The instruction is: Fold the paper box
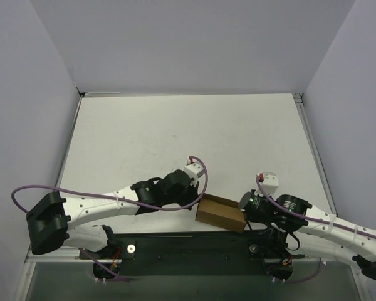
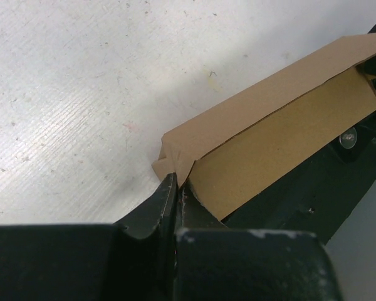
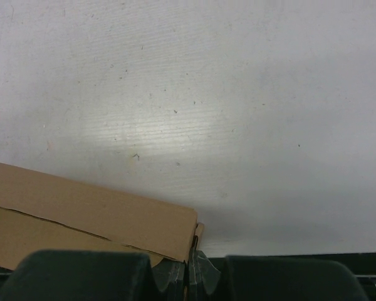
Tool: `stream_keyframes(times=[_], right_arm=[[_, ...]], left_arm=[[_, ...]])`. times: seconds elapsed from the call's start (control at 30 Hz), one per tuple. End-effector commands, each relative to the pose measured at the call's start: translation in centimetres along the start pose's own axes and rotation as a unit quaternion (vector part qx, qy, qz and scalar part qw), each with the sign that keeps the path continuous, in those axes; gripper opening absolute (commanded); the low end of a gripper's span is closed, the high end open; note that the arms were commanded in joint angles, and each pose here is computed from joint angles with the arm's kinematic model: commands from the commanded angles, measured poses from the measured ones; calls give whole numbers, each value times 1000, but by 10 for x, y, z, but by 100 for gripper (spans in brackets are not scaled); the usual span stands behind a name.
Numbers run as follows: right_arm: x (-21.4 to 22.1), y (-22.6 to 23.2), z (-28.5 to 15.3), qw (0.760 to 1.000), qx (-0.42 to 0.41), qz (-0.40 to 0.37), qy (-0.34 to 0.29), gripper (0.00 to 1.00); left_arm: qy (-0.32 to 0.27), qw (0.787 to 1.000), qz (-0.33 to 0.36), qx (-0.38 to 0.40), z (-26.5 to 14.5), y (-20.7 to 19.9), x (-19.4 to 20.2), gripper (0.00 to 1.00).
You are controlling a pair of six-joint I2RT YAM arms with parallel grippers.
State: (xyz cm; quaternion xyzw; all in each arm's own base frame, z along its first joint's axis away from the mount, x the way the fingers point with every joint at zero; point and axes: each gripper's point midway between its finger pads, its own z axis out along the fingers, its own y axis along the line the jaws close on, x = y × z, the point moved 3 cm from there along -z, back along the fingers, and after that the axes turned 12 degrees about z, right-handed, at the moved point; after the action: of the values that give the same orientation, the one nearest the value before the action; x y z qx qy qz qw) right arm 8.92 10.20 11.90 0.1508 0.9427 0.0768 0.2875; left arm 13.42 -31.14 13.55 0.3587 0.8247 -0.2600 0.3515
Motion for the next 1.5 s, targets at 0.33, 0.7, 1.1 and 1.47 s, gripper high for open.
stream_keyframes(times=[0.33,0.7,1.1,1.47], right_arm=[[1,-10,0,997,55,-47,-35,0],[-16,10,-6,996,15,-20,-90,0],[-34,44,3,985,3,-25,-172,0],[-31,39,8,984,9,-20,-175,0]], left_arm=[[-61,996,-62,33,-4,-27,-58,1],[-87,996,-25,-9,-3,-8,-61,0],[-118,990,-74,-28,-4,26,-78,1],[-77,994,-68,24,15,19,-43,1]])
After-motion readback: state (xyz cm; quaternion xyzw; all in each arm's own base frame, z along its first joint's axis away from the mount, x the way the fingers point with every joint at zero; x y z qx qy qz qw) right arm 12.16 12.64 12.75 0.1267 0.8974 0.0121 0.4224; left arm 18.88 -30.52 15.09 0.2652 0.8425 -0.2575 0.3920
